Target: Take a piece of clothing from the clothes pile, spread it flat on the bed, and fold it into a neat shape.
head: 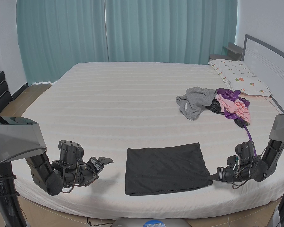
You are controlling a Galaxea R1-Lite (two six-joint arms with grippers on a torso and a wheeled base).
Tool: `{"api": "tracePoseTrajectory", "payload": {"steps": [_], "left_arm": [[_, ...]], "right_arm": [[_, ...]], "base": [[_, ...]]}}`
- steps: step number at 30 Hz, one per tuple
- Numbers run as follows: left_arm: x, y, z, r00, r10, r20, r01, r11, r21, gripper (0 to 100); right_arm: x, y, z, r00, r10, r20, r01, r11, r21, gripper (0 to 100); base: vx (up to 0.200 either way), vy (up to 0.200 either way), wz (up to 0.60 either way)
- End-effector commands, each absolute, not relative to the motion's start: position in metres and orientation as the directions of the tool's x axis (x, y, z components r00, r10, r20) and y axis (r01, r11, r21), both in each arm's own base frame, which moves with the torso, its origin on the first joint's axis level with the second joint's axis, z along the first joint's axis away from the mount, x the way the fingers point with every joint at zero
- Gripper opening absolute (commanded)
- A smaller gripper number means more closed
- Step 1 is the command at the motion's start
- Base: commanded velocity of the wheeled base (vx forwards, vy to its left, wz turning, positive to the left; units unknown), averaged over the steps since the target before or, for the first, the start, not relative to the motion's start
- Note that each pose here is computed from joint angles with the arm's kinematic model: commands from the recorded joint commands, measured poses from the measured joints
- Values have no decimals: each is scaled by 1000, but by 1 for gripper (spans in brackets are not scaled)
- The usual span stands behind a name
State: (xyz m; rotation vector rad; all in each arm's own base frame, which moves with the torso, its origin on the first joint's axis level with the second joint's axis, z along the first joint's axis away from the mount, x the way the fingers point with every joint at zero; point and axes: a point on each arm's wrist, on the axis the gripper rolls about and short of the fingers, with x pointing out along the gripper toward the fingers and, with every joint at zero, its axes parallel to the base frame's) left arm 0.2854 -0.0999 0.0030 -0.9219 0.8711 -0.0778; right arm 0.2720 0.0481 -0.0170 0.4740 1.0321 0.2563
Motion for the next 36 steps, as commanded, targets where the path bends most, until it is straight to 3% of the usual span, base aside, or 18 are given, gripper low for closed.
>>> {"api": "tracePoseTrajectory", "payload": {"steps": [1,7,12,18,30,36], "left_arm": [[285,-100,3,666,-408,-625,-293,627,-722,100],[286,-100,3,667,-409,-623,-292,626,-723,100],[288,-100,4,673,-410,-616,-291,620,-729,100],[288,-105,6,672,-422,-609,-277,620,-734,100],[288,-118,3,668,-415,-618,-267,641,-720,100],[298,-122,4,685,-417,-598,-250,635,-731,100]], "right_arm": [[269,47,-19,487,418,-767,-2,879,477,100],[292,44,-12,551,421,-720,-2,864,503,100],[312,47,-6,598,422,-681,71,818,570,100],[320,52,-4,608,432,-666,80,801,593,100],[351,75,-7,626,468,-623,5,797,604,100],[380,82,-9,671,461,-581,7,779,627,100]], "base": [[0,0,0],[0,0,0],[0,0,0],[0,0,0],[0,-200,0],[0,0,0]]}}
